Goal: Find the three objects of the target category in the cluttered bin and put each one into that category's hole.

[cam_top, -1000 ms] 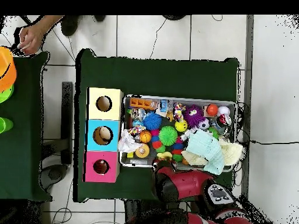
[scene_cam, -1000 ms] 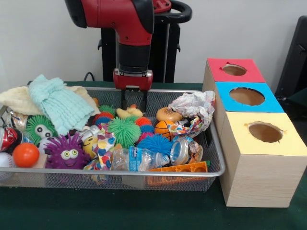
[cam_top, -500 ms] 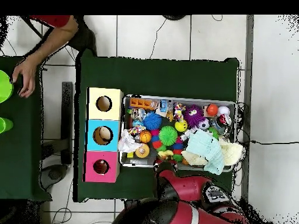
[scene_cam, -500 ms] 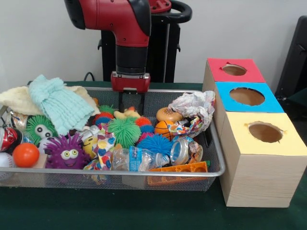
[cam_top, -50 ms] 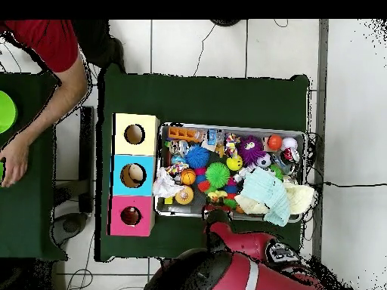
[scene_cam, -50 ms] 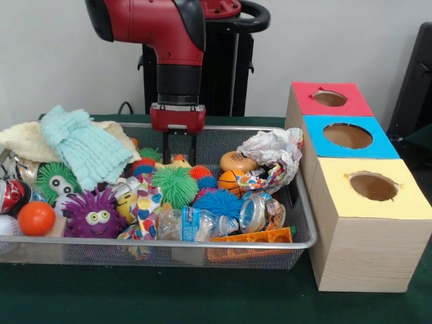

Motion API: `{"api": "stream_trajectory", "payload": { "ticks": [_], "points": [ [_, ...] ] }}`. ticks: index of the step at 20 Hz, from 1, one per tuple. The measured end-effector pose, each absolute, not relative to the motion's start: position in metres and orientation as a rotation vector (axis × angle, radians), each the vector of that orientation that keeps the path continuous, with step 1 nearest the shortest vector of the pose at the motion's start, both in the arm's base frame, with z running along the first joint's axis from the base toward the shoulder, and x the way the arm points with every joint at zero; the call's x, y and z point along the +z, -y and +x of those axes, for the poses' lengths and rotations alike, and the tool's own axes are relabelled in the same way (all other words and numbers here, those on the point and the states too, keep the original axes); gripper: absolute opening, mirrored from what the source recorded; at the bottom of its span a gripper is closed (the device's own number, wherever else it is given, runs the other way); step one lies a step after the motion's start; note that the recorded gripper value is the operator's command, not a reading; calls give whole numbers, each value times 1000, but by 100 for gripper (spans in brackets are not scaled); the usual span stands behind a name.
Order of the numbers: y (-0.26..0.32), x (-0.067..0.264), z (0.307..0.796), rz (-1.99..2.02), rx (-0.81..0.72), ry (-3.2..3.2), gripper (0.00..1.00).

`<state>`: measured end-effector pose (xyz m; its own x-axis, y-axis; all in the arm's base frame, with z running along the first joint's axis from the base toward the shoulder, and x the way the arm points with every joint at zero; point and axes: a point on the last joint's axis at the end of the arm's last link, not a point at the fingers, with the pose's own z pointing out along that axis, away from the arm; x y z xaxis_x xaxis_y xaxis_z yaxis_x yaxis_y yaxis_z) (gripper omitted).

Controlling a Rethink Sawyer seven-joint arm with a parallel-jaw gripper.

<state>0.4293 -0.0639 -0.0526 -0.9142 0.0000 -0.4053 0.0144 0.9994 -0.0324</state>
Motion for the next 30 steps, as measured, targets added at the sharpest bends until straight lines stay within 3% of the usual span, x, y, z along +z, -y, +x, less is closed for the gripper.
{"api": "stream_trajectory", "payload": {
  "ticks": [20,30],
  "points": [
    [70,-60,429,58,-52,-2629,0],
    [70,-29,429,149,-136,-2928,0]
  ]
}}
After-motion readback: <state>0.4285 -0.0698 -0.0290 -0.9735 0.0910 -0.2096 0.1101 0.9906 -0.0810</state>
